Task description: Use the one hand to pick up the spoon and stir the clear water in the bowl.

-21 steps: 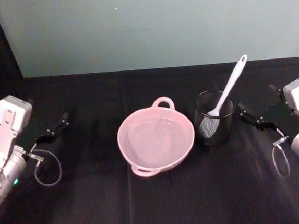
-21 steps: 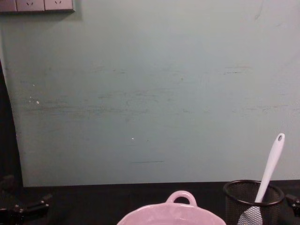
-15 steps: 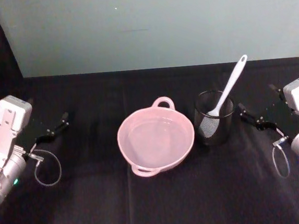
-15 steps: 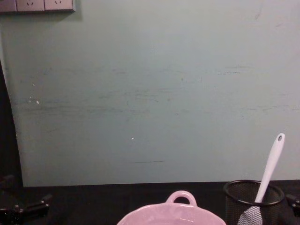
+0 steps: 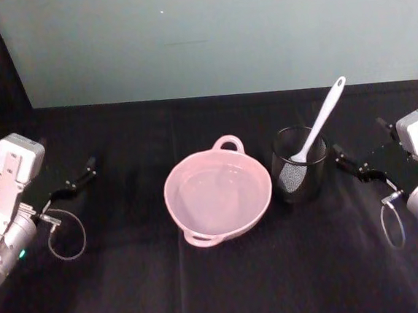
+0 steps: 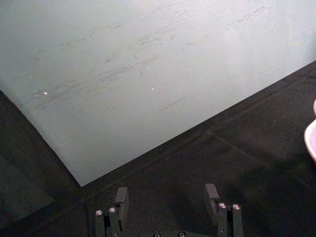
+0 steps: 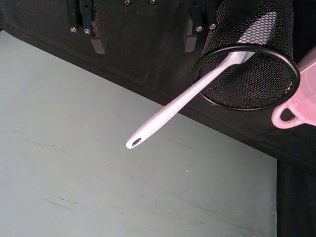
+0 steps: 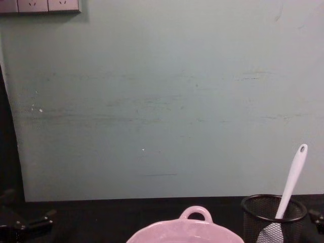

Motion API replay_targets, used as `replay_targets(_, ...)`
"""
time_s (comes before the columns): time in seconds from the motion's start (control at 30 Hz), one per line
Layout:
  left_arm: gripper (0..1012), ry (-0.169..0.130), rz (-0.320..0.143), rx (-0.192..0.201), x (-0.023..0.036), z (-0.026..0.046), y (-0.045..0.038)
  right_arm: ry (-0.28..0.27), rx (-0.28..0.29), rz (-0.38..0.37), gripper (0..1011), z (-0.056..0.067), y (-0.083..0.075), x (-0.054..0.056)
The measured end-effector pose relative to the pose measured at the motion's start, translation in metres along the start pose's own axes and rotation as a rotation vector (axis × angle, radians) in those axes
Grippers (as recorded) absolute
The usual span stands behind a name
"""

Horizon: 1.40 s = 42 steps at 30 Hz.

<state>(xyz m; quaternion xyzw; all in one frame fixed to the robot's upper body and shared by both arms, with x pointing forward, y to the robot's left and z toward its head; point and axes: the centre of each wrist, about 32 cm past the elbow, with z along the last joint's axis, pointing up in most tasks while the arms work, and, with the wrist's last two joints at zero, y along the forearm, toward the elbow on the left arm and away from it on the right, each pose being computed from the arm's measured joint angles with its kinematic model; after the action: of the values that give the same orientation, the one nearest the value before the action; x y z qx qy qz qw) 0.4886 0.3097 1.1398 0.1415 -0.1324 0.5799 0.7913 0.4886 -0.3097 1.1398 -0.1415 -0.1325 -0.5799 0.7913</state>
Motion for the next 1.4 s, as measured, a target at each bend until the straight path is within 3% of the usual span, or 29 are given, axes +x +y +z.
replay_targets(0.3,1011,0.0,0.0,0.0,0.0,0.0,0.0,0.0,0.0,0.0,1003,0.0,0.0,0.0)
replay_targets(0.5,1011,0.0,0.0,0.0,0.0,0.0,0.0,-0.012,0.005,-0.01,1003,0.01,-0.008,0.005)
replay_targets(0.63,1011,0.0,0.0,0.0,0.0,0.0,0.0,0.008,0.012,-0.025,1002,0.016,-0.016,0.012)
replay_targets(0.8,1011,0.0,0.0,0.0,0.0,0.0,0.0,0.14,0.024,0.01,1003,0.027,-0.029,0.024)
replay_targets(0.83,1011,0.0,0.0,0.0,0.0,0.0,0.0,0.201,0.025,0.028,1003,0.03,-0.032,0.029)
replay_targets(1.0,1011,0.0,0.0,0.0,0.0,0.0,0.0,0.397,0.017,0.097,1003,0.041,-0.036,0.041)
replay_targets(1.17,1011,0.0,0.0,0.0,0.0,0.0,0.0,0.564,-0.008,0.17,1003,0.05,-0.031,0.052)
replay_targets(1.3,1011,0.0,0.0,0.0,0.0,0.0,0.0,0.719,-0.05,0.235,1002,0.054,-0.018,0.063)
replay_targets(1.37,1011,0.0,0.0,0.0,0.0,0.0,0.0,0.783,-0.069,0.255,1002,0.054,-0.01,0.067)
replay_targets(1.4,1011,0.0,0.0,0.0,0.0,0.0,0.0,0.783,-0.069,0.255,1002,0.054,-0.01,0.067)
